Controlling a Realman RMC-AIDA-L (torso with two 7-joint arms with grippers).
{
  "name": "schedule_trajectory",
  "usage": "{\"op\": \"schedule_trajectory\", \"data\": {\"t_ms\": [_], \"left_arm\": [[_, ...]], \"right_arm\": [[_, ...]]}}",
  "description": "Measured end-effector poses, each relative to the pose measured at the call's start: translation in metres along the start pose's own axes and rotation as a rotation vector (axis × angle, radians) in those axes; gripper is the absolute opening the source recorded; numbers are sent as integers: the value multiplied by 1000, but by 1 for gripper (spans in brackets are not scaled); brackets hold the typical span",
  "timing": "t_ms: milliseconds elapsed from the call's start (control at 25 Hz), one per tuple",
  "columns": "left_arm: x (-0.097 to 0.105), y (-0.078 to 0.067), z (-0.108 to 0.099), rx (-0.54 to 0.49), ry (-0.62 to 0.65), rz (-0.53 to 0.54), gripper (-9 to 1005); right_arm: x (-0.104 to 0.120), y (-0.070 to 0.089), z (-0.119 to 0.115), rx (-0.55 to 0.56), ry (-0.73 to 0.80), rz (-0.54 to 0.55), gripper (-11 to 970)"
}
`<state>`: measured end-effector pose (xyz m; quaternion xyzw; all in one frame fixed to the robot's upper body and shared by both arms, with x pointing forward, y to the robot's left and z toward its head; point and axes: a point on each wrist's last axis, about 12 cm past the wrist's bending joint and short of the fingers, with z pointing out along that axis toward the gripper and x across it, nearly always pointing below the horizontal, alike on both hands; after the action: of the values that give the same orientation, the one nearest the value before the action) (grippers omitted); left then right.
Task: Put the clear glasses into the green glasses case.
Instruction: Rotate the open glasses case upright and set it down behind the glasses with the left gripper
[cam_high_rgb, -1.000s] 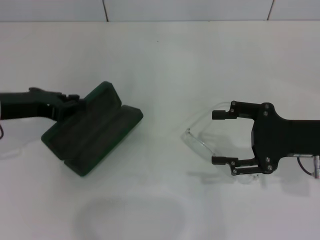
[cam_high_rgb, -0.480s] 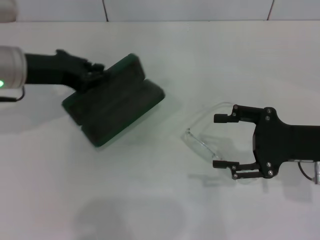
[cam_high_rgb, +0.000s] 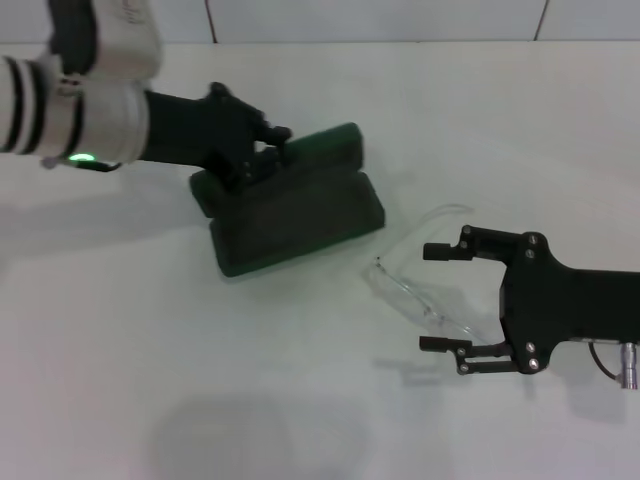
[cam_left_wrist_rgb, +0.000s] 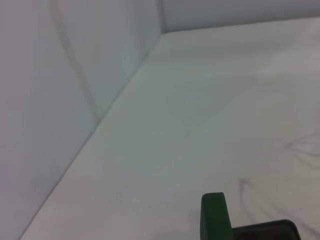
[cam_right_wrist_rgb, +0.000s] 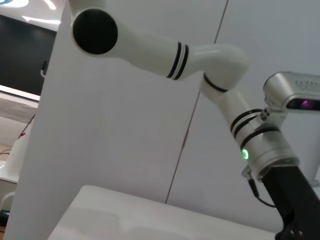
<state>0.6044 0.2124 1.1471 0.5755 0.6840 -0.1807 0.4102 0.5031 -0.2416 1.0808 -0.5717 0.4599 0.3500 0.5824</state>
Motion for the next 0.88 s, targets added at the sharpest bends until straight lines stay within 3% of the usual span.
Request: {"op": "schedule_trajectory", "data": {"t_ms": [240, 680, 880], "left_arm": [[-18, -2, 22, 70, -2, 99, 170], [-29, -3, 49, 95, -14, 141, 162], [-29, -11, 54, 121, -13, 168, 74]], "right_arm": [[4, 7, 1, 10, -2, -2, 768], [11, 14, 2, 28, 7, 8, 769], [13, 16, 1, 35, 11, 17, 769]]}}
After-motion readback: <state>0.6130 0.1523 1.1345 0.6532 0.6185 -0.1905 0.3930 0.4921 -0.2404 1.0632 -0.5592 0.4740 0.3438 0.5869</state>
